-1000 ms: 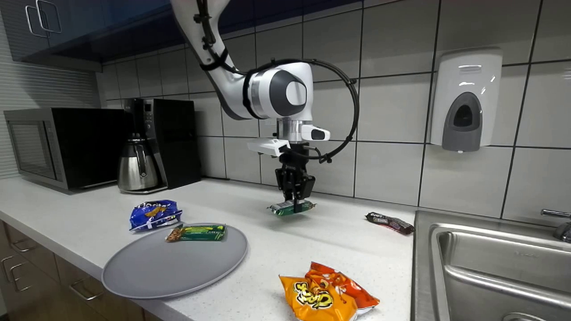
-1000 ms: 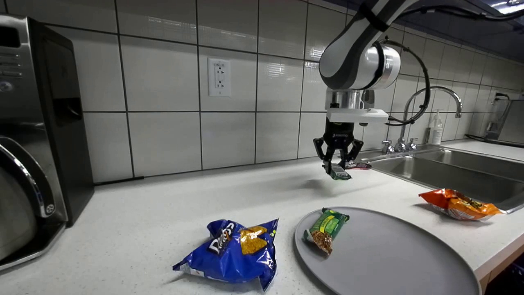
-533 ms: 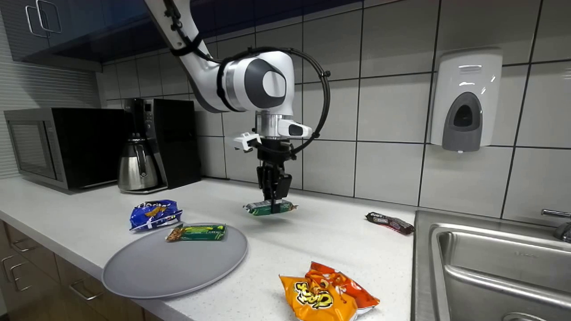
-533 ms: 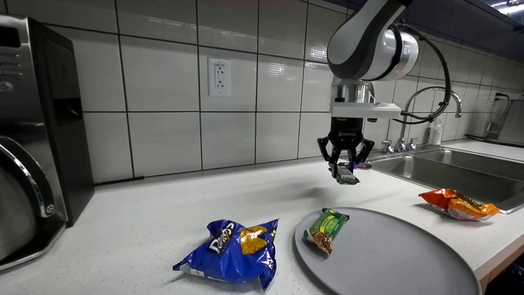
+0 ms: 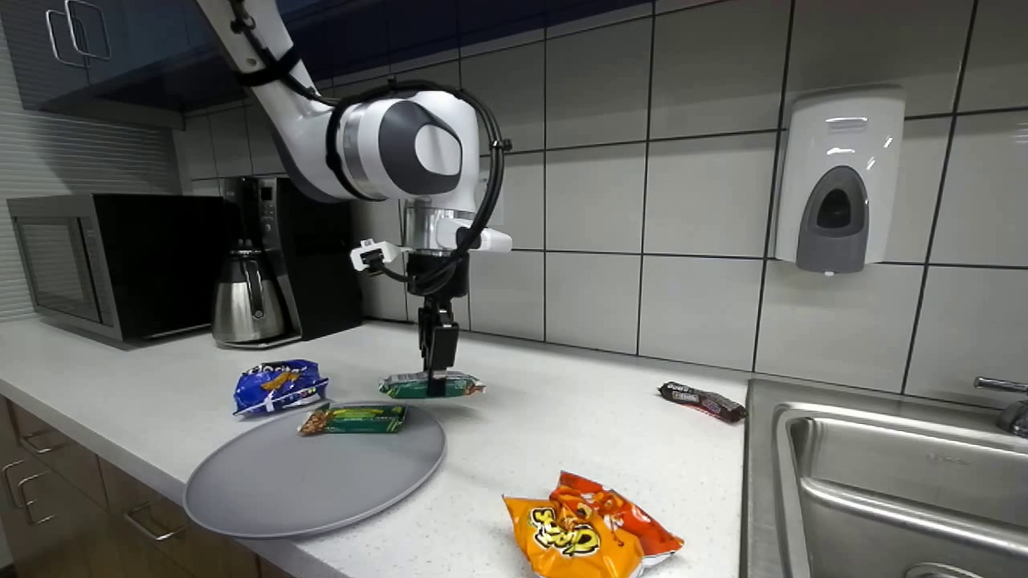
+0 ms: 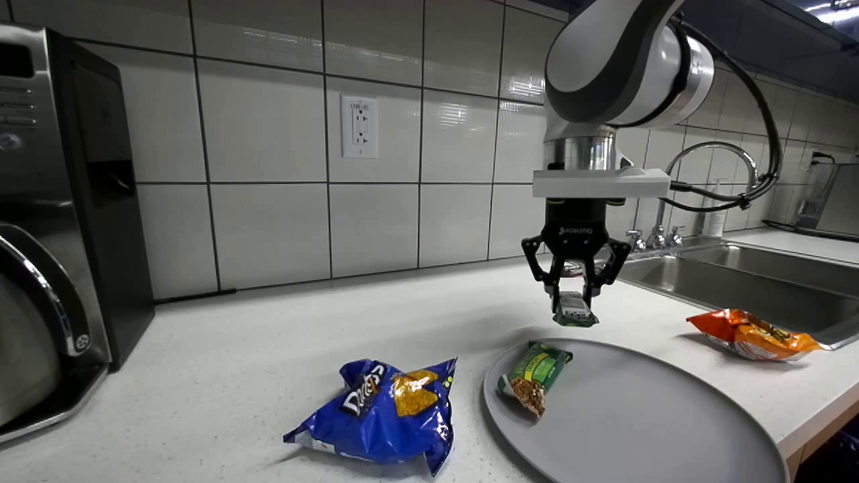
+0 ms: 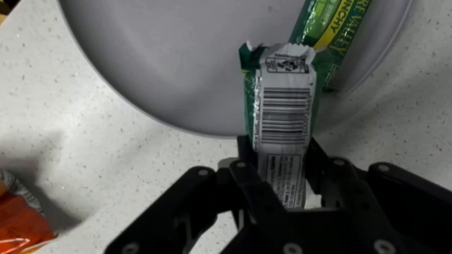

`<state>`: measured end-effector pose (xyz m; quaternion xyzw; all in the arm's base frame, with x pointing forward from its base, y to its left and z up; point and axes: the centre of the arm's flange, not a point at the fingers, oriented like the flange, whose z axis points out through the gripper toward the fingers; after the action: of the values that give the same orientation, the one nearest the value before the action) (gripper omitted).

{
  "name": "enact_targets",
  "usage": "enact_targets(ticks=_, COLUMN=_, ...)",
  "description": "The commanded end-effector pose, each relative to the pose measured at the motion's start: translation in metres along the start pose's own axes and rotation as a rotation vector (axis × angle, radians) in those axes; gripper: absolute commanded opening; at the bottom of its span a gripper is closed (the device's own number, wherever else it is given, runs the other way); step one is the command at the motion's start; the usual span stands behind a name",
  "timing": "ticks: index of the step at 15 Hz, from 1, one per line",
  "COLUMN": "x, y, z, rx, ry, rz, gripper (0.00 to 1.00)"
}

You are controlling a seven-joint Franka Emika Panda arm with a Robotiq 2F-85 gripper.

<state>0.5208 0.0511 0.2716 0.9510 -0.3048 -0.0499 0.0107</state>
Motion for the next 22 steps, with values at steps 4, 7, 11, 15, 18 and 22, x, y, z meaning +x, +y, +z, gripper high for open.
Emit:
enact_targets(ticks=4, x=-0.051, y=0.007, z=-0.001, rx=0.006, ry=0.001, rz=0.115, gripper=0.14)
enact_targets(ticks=7, x=-0.062, y=0.014, z=0.003, rx=-0.004, ry=-0.013, rz=0.148, gripper=0.14)
enact_targets(ticks=11, x=-0.071, y=0.017, z=0.014, rx=-0.015, ry=0.011, rz=0.165, gripper=0.14)
enact_targets(ticks=15, x=-0.078, y=0.014, z=0.025, rx=-0.005, ry=0.032, rz=0.177, gripper=0.14)
enact_targets(ticks=18, x=-0.079, y=0.01, z=0.033, rx=-0.004, ry=0.042, rz=0.189, gripper=0.14)
enact_targets(ticks=22, x=-0.073, y=0.005, z=0.038, rx=-0.004, ry=0.047, rz=0.196, gripper=0.14)
